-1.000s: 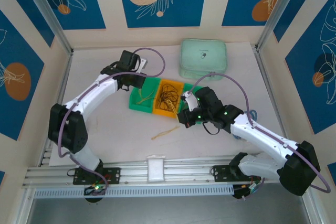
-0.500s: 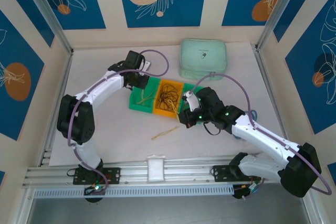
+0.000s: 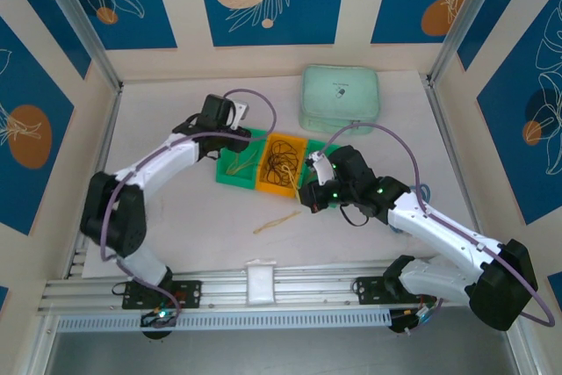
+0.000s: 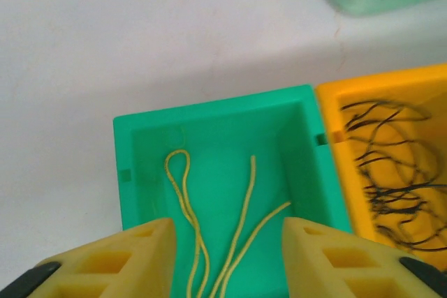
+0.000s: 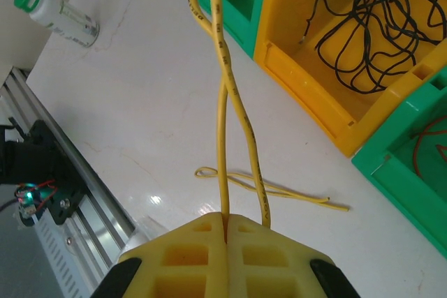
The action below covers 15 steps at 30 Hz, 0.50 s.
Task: Untangle the cables
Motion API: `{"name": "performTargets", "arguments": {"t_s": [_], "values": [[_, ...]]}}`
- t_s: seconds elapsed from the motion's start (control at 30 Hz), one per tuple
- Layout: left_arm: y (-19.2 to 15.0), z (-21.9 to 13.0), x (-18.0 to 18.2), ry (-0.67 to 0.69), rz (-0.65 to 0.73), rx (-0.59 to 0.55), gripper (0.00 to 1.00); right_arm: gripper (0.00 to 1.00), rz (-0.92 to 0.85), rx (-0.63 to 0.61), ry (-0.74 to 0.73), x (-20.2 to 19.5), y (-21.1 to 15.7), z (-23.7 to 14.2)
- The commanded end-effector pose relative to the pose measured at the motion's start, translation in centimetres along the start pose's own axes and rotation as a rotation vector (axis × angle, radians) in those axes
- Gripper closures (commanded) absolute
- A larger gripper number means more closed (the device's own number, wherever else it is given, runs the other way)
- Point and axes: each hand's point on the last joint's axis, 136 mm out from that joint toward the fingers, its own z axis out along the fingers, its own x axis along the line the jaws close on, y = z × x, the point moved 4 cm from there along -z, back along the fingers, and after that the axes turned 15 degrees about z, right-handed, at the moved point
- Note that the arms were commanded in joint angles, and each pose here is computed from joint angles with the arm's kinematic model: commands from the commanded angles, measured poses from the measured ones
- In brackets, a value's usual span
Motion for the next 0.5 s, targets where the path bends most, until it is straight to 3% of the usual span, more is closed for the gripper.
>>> {"name": "performTargets", "arguments": {"t_s": [0.0, 0.2, 0.47], "values": [[3.8, -5.0, -1.0, -0.062, -0.069, -0.261, 0.57, 1.00, 0.053, -0.064, 0.019, 1.1, 1.7, -0.6], [3.0, -11.6, -2.0, -0.102, -0.149, -0.440, 0.56, 1.00, 0.103, -0.104, 0.047, 3.0, 3.1, -0.4], [-2.1, -17.8, -3.0, -0.095, -0.213, -0.474, 0.46, 1.00, 0.157, -0.106, 0.048, 5.6, 5.4, 1.8]]}}
